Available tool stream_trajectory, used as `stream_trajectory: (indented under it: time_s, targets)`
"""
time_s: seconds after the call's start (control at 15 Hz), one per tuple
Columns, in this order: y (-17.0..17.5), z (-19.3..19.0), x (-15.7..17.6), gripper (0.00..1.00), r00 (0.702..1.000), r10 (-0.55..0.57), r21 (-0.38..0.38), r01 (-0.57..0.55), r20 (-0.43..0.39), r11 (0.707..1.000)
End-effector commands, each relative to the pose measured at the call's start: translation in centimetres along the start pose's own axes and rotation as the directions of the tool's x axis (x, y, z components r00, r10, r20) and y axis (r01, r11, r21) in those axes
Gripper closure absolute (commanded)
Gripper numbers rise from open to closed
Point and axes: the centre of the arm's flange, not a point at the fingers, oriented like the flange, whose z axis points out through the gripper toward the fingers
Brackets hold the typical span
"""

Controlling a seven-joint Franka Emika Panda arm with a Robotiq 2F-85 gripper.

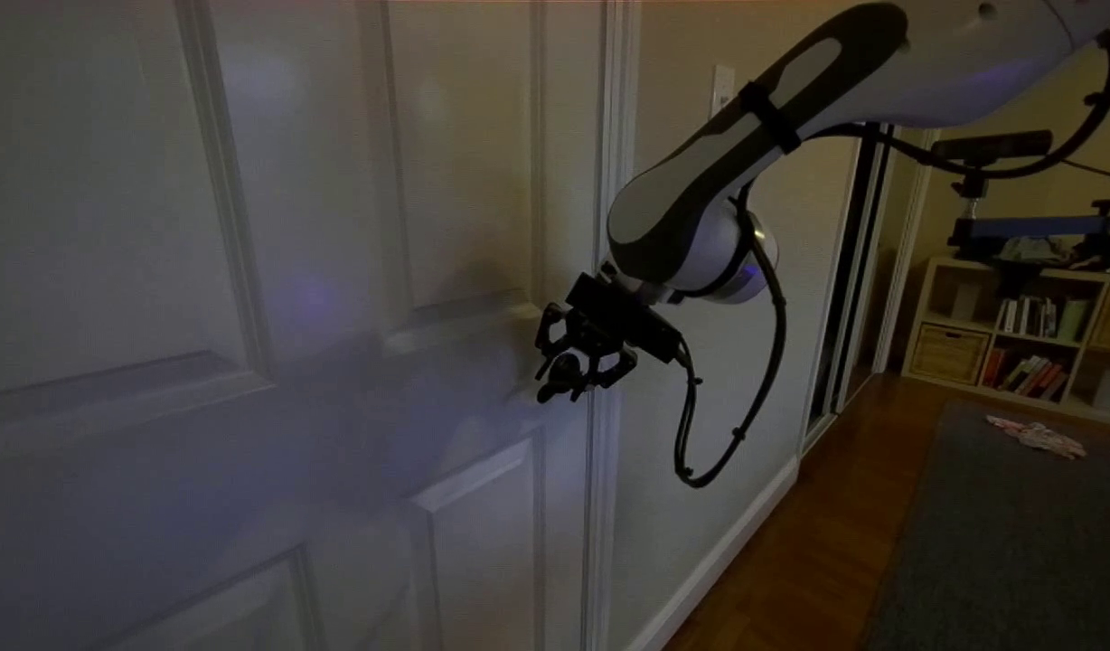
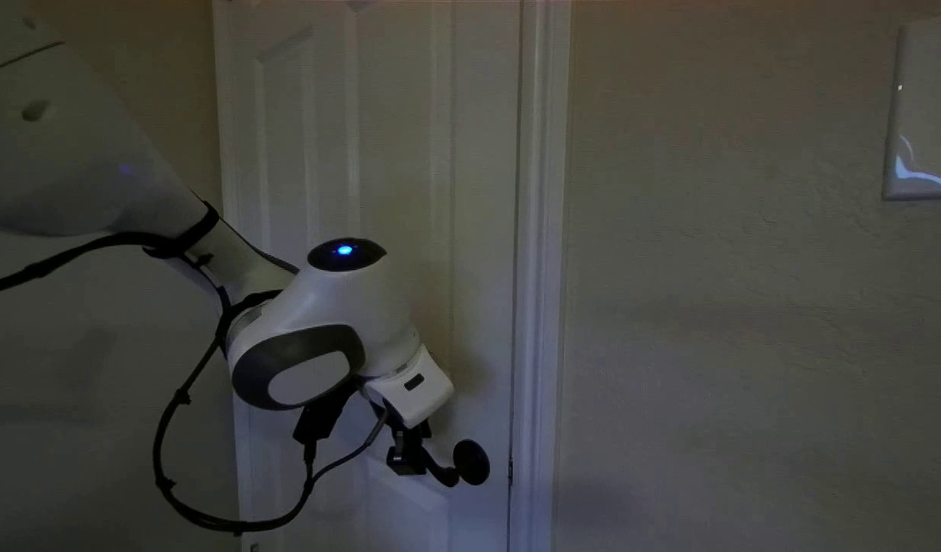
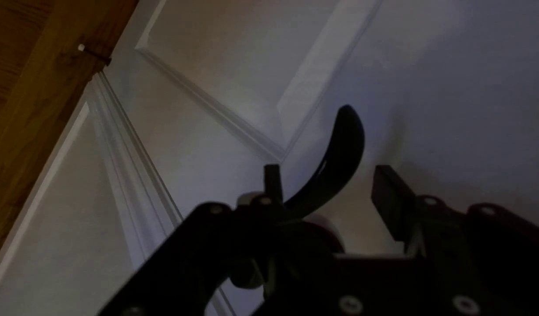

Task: Open the door

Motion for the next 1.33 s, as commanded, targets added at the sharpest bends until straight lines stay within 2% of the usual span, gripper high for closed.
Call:
stream_trajectory:
  time_s: [0.0,0.13,0.33,0.53,1.07,1.27]
  targets:
    - [-0.8,0.7,1.2,0.73,0.999,0.03,-0.023,-0.029,0.015,0.999]
    - [-0.9,0.5,1.2,0.85,0.999,0.032,-0.032,-0.032,0.023,0.999]
    - [-1.0,0.5,0.6,0.86,0.999,0.036,-0.046,-0.034,0.032,0.998]
    - [0.4,1.9,0.2,0.87,0.998,0.047,-0.071,-0.045,0.04,0.996]
    - [7.1,7.9,0.7,0.87,0.997,0.062,-0.196,-0.053,0.041,0.979]
    - [9.6,8.8,0.7,0.87,0.997,0.065,-0.244,-0.052,0.044,0.968]
